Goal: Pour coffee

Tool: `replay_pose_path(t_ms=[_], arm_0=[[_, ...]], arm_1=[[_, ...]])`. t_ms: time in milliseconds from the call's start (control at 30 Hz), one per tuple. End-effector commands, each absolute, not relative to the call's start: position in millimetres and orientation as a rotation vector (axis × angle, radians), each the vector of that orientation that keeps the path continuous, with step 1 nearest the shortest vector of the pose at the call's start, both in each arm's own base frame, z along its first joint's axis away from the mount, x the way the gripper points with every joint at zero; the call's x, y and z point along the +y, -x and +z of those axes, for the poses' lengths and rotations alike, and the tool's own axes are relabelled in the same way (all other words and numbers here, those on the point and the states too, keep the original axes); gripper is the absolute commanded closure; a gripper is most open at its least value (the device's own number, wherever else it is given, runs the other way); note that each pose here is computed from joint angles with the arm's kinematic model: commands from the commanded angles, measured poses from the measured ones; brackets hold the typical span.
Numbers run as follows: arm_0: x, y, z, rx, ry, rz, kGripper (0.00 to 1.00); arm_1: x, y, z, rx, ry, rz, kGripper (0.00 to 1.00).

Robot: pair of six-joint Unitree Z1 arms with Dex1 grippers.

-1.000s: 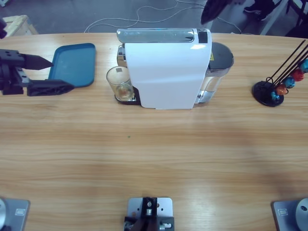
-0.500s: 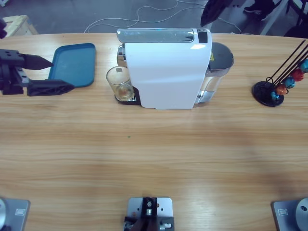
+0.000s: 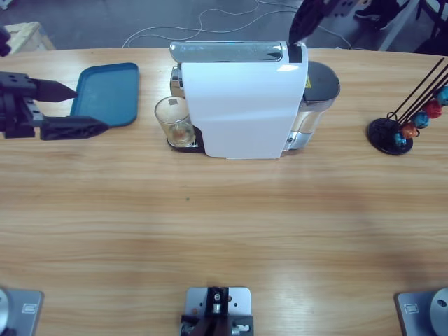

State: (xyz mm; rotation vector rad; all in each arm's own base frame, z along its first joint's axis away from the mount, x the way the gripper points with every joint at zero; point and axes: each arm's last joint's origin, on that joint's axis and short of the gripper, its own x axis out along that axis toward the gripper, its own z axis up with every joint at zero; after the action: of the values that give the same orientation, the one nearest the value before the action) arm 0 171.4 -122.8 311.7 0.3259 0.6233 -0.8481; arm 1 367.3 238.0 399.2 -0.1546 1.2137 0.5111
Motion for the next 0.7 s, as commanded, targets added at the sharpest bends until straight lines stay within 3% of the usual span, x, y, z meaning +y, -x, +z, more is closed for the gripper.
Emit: replay_pose_path(t_ms=[33,200,700], arm_0=[[-128,-173,301,0.651,-0.336,-0.879,0.000],[-130,-168,304,0.636,-0.342,-0.897,0.000],[-131,-166,305,0.628,-0.344,-0.904,0.000]], arm_1=[[224,-328,459,1.062,0.145,0.534,0.000],[229,-325,446,1.136,0.142,0.498,0.000],[228,-323,439,1.170,0.139,0.452,0.000]])
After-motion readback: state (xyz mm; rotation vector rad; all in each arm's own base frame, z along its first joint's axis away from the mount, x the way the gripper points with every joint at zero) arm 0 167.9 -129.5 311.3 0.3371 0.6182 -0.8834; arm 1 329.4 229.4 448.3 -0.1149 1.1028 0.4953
